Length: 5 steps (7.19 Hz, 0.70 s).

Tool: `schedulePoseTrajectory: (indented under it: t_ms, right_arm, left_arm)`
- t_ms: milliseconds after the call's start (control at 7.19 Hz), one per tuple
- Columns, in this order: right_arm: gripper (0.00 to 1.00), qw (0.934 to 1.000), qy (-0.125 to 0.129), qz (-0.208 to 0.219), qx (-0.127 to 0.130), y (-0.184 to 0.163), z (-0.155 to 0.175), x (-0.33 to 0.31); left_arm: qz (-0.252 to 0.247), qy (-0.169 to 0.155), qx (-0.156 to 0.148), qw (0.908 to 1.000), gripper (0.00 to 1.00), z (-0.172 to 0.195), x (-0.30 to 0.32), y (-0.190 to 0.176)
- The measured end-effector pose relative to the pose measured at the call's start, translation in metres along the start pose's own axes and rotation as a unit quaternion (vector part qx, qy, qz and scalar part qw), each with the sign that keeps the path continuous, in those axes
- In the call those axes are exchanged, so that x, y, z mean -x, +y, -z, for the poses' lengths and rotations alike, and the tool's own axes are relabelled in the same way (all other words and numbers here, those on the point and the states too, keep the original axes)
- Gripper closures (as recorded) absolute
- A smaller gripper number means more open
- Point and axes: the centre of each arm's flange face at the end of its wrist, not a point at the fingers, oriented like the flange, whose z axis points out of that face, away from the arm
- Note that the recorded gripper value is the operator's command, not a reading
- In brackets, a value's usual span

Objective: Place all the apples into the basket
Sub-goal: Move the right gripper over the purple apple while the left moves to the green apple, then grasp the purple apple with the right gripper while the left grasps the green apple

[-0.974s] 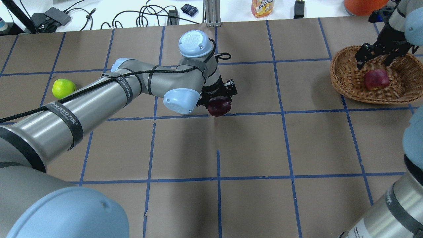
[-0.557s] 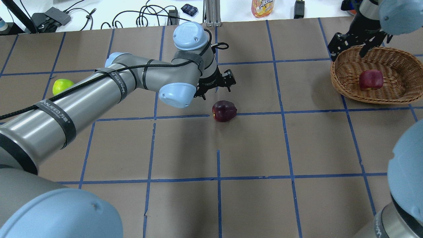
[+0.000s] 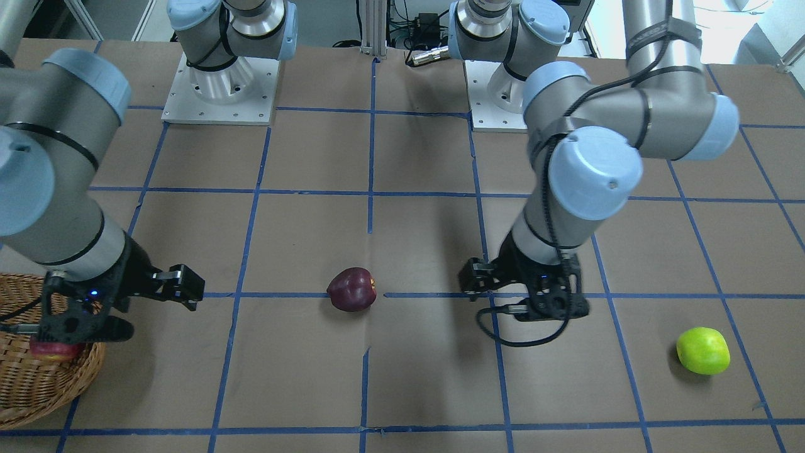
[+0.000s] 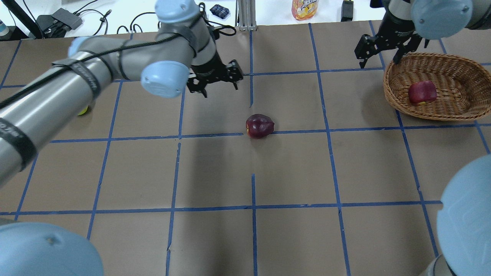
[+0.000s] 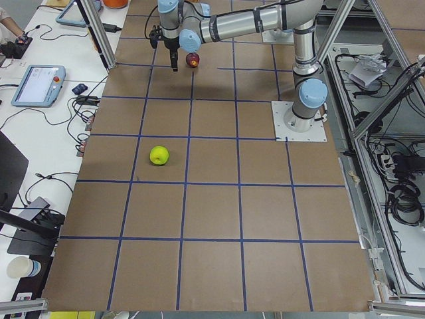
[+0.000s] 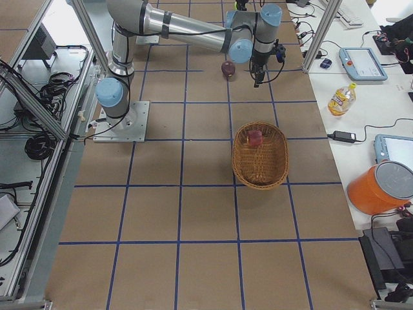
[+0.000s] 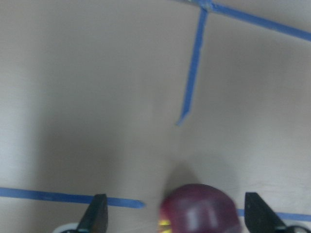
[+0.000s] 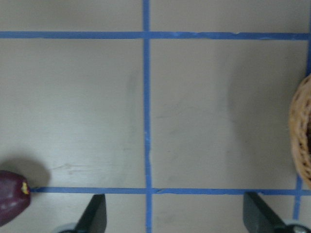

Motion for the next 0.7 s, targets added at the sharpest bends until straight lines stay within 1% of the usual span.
schedulePoseTrajectory:
  t_ms: [139,278,418,557,696]
  right_arm:
    - [0.00,0.9999,-0.012,-0.006,0.001,0.010,-0.002,0.049]
    - [0.00,0.9998,-0.018,0.001,0.003,0.022,-0.006,0.095]
    - [0.00,0.9997,-0.019,0.012,0.008,0.033,-0.012,0.132]
    - [0.00,0.9994,-0.018,0.027,0.014,0.042,-0.023,0.161]
    - [0.00,0.9988,-0.018,0.043,0.016,0.047,-0.038,0.185]
  left_arm:
    - [0.003,-0.034,0.010,0.9994,0.00,0.000,0.068,-0.010]
    - [0.006,-0.055,0.023,0.9982,0.00,-0.007,0.138,-0.019]
    - [0.007,-0.064,0.038,0.9972,0.00,-0.021,0.193,-0.026]
    - [0.009,-0.074,0.050,0.9960,0.00,-0.043,0.231,-0.033]
    - [0.006,-0.090,0.053,0.9945,0.00,-0.068,0.255,-0.042]
